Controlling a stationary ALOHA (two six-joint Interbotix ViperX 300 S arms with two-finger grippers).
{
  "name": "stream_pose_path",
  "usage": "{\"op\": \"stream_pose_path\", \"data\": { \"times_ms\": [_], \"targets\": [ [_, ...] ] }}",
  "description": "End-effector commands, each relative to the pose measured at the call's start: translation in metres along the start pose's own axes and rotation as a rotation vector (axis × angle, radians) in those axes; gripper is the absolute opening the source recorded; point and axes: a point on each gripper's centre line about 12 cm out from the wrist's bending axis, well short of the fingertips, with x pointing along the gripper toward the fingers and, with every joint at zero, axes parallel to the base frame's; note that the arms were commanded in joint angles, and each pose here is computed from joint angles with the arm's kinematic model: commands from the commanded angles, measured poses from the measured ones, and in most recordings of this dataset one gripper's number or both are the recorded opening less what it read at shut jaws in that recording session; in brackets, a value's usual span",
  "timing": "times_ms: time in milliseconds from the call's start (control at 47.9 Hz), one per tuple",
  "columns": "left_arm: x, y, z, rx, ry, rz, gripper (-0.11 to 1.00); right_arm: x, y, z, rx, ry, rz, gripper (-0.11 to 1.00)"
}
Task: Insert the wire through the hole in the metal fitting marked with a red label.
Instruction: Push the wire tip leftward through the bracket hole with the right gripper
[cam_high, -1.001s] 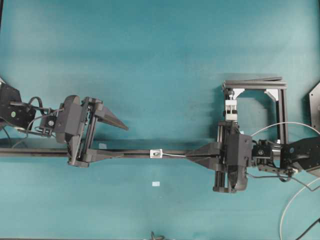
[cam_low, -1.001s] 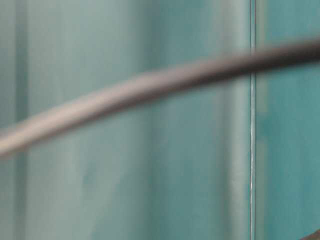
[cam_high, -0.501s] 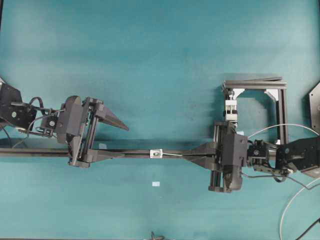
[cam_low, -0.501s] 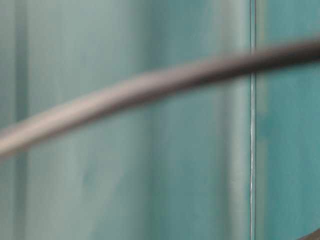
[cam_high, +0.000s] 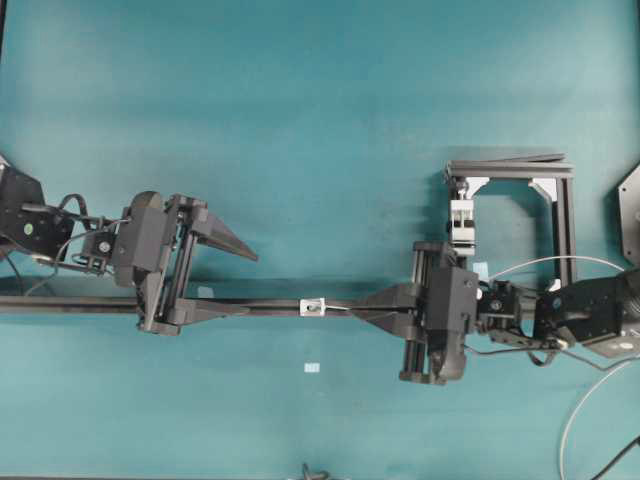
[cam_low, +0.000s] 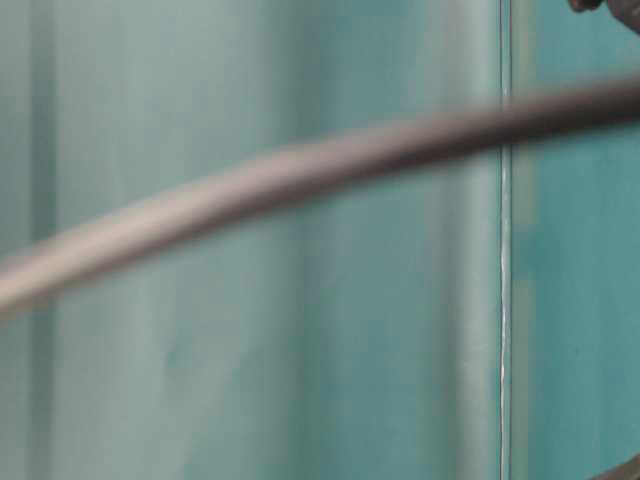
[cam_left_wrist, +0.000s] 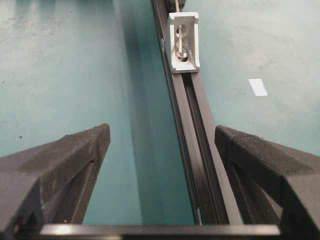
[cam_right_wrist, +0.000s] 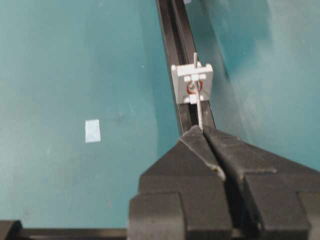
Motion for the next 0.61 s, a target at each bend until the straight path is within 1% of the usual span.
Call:
{"op": "stream_pose_path", "data": {
  "times_ms": [0, 376, 584],
  "targets": [
    [0.003, -0.002, 0.011, 0.0, -0.038, -0.006, 0.68, 0.003, 0.006, 0.011, 0.014, -0.034, 0.011, -0.01],
    [0.005, -0.003, 0.01, 0.001, -0.032, -0.009, 0.68, 0.011, 0.01, 0.013, 0.017, -0.043, 0.01, -0.01],
    [0.006, -0.002, 0.01, -0.002, -0.018, -0.005, 0.68, 0.016, 0.014, 0.016, -0.002, -0.049, 0.014, -0.01]
  ]
}}
